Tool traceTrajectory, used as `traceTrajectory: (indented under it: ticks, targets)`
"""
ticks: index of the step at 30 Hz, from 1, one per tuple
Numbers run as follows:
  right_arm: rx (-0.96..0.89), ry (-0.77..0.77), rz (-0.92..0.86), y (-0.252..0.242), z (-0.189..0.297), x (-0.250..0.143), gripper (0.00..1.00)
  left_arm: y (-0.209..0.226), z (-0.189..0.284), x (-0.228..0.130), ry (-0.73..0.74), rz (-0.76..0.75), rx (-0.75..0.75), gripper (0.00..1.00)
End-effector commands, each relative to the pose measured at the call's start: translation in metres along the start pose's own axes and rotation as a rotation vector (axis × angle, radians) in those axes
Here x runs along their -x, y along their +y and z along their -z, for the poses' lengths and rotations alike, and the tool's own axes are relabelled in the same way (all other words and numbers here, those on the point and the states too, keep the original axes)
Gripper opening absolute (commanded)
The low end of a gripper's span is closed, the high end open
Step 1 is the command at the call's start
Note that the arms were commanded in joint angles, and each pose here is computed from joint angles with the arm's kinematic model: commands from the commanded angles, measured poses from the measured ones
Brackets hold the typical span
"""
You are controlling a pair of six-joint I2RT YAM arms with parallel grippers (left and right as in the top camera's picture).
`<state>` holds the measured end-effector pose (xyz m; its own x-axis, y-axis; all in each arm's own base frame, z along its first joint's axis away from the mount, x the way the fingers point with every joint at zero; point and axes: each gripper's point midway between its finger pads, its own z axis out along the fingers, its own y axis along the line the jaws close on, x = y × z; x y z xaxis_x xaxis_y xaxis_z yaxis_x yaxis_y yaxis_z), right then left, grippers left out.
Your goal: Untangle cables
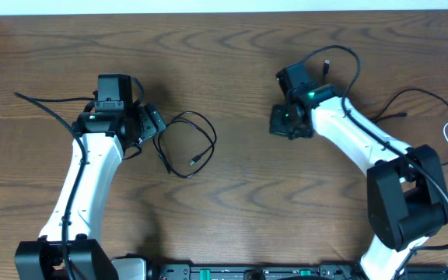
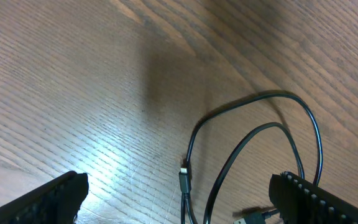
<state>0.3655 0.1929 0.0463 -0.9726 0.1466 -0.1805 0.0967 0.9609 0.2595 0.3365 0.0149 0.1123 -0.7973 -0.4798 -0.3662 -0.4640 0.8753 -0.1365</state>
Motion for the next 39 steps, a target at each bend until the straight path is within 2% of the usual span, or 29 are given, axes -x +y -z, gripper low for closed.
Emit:
traceTrajectory:
  ticks: [1, 6, 13, 18, 23, 27, 39]
  targets:
    - [0.141, 0.036, 0.125, 0.043, -0.002, -0.014, 0.01, 0.002, 0.000, 0.003, -0.006, 0.007, 0.012, 0.98]
    - [0.272, -0.017, 0.291, 0.098, 0.001, -0.024, 0.01, 0.002, 0.000, 0.003, -0.005, 0.007, 0.012, 0.98]
    - [0.391, -0.107, 0.357, 0.158, 0.051, -0.001, 0.01, 0.002, 0.000, 0.003, -0.005, 0.007, 0.012, 0.98]
    - [0.422, -0.165, 0.384, 0.177, 0.066, 0.008, 0.02, 0.002, 0.000, 0.003, -0.005, 0.007, 0.012, 0.98]
    - [0.325, -0.211, 0.398, 0.177, 0.045, 0.007, 0.36, 0.002, 0.000, 0.003, -0.005, 0.007, 0.012, 0.98]
    - [0.283, -0.215, 0.427, 0.184, 0.021, -0.001, 0.52, 0.002, 0.000, 0.003, -0.005, 0.007, 0.012, 0.98]
    - [0.075, -0.170, 0.448, 0.157, -0.066, -0.019, 0.66, 0.002, 0.000, 0.003, -0.005, 0.007, 0.012, 0.98]
